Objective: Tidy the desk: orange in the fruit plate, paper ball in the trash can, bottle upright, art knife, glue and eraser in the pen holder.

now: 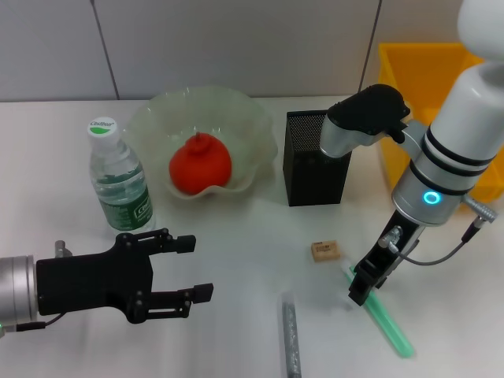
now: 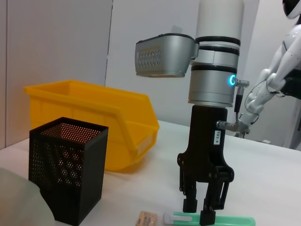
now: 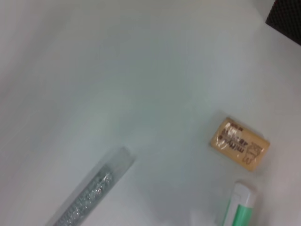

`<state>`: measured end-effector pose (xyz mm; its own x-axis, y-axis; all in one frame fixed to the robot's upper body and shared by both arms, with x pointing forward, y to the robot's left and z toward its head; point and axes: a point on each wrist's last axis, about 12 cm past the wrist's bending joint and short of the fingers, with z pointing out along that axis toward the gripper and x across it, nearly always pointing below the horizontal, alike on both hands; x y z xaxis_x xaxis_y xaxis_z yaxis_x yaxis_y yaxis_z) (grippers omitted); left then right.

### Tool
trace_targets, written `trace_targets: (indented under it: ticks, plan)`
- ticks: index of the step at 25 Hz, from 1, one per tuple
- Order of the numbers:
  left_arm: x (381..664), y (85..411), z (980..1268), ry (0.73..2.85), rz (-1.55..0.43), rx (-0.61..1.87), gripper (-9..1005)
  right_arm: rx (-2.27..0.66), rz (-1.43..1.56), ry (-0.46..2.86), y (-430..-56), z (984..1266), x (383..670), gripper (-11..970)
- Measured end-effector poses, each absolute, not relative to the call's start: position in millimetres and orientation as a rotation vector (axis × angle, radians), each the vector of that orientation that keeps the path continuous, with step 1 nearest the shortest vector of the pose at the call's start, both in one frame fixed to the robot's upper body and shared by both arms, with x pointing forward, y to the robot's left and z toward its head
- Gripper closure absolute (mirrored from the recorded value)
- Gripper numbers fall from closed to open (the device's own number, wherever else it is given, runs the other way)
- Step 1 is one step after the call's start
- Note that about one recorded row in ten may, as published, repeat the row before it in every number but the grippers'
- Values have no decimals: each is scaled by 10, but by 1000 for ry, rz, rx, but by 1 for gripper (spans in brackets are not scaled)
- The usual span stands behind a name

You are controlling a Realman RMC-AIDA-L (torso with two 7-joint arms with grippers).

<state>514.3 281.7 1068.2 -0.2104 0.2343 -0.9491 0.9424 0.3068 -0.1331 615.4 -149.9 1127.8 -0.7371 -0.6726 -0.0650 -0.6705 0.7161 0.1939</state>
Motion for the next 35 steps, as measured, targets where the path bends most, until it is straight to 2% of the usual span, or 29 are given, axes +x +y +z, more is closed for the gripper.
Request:
trace_targets:
  ticks: [5,11,31,35]
  plan:
    - [5151,2813,10687,1657,-973,1086,197,1154,-297,-2883,-1490,11263,6138,518]
    - [5151,2819,10690,1658,-972,1087,197,1165,-300,-2880,-1474,11257,6128,588]
    - [5155,2814,10690,1656,-969,1094,197,1156,-309,-2857,-1466,11236,6092,666]
    - [5155,2814,10690,1656,-969,1095,197,1152,-310,-2855,-1468,11232,6088,726]
